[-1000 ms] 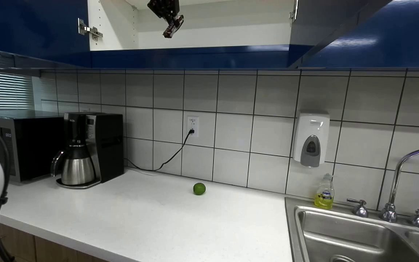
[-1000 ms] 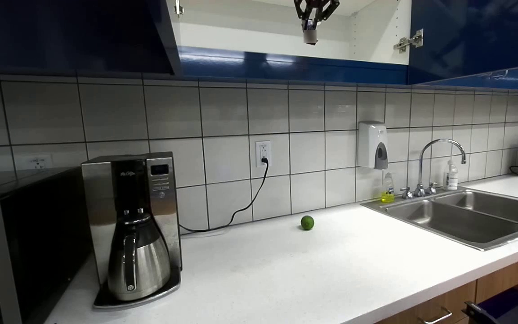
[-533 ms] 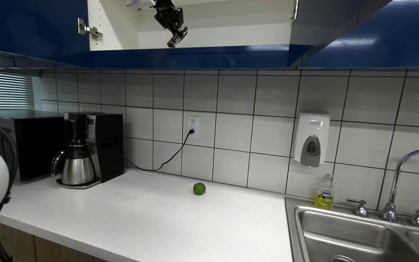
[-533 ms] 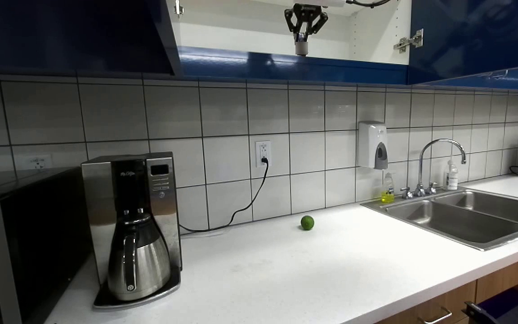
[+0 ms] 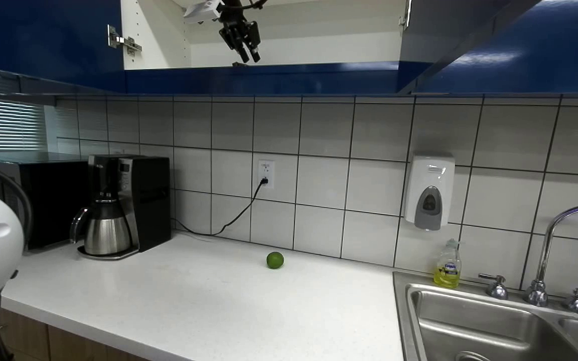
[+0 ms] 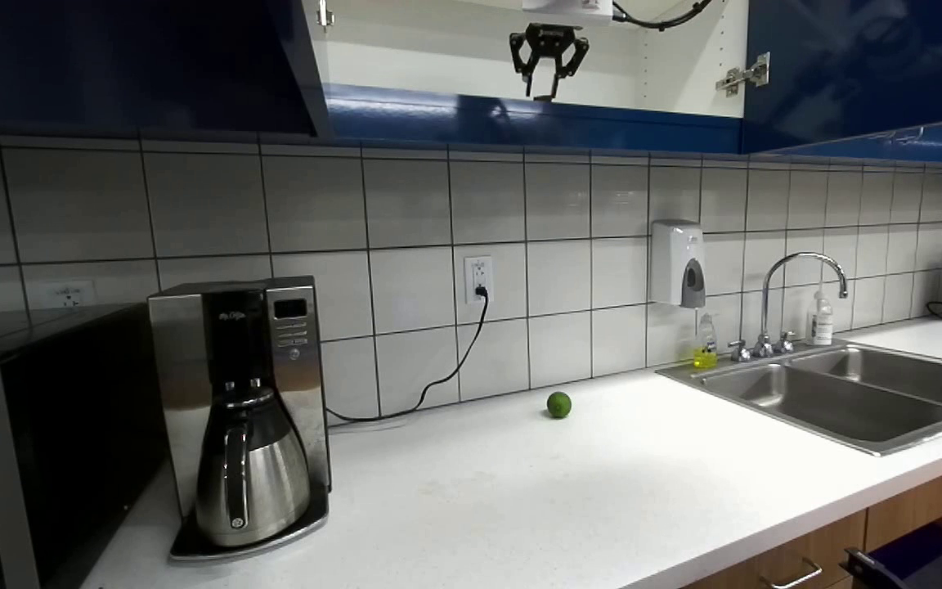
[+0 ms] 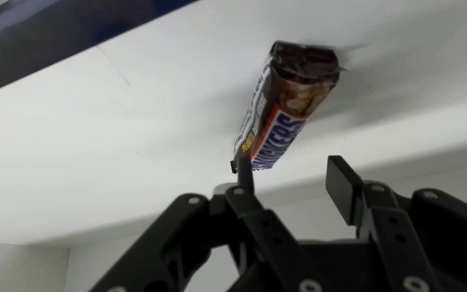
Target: Put the brown packet in the open upper cabinet.
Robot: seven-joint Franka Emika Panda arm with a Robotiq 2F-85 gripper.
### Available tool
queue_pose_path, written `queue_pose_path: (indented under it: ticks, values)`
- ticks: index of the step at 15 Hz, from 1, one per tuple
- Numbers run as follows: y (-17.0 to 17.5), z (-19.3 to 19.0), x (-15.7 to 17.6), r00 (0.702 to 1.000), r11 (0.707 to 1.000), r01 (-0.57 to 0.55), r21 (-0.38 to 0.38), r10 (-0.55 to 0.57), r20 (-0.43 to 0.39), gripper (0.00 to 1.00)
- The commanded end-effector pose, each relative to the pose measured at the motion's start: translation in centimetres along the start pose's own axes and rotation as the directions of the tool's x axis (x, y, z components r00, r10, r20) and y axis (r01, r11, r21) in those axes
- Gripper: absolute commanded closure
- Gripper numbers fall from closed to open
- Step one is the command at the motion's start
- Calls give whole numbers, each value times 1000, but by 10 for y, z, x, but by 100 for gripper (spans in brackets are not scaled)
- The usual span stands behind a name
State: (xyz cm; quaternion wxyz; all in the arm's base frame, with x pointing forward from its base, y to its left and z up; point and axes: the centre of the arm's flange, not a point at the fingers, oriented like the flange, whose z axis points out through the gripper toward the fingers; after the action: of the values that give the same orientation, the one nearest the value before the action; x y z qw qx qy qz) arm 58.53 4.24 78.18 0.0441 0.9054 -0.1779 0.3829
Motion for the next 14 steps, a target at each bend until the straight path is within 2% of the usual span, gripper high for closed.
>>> queue_pose_path:
  ticks: [1,3,4,10,14]
  values:
    - [-5,7,13,999,999,-37,-30,38,18,19]
    - [-1,8,4,999,999,-43,-24,44,23,3]
    - [1,9,1,999,999,-45,-20,45,20,0]
    - [16,3,-22,999,999,-39,-10,39,13,0]
    - [29,-6,-36,999,999,-42,2,43,-19,0]
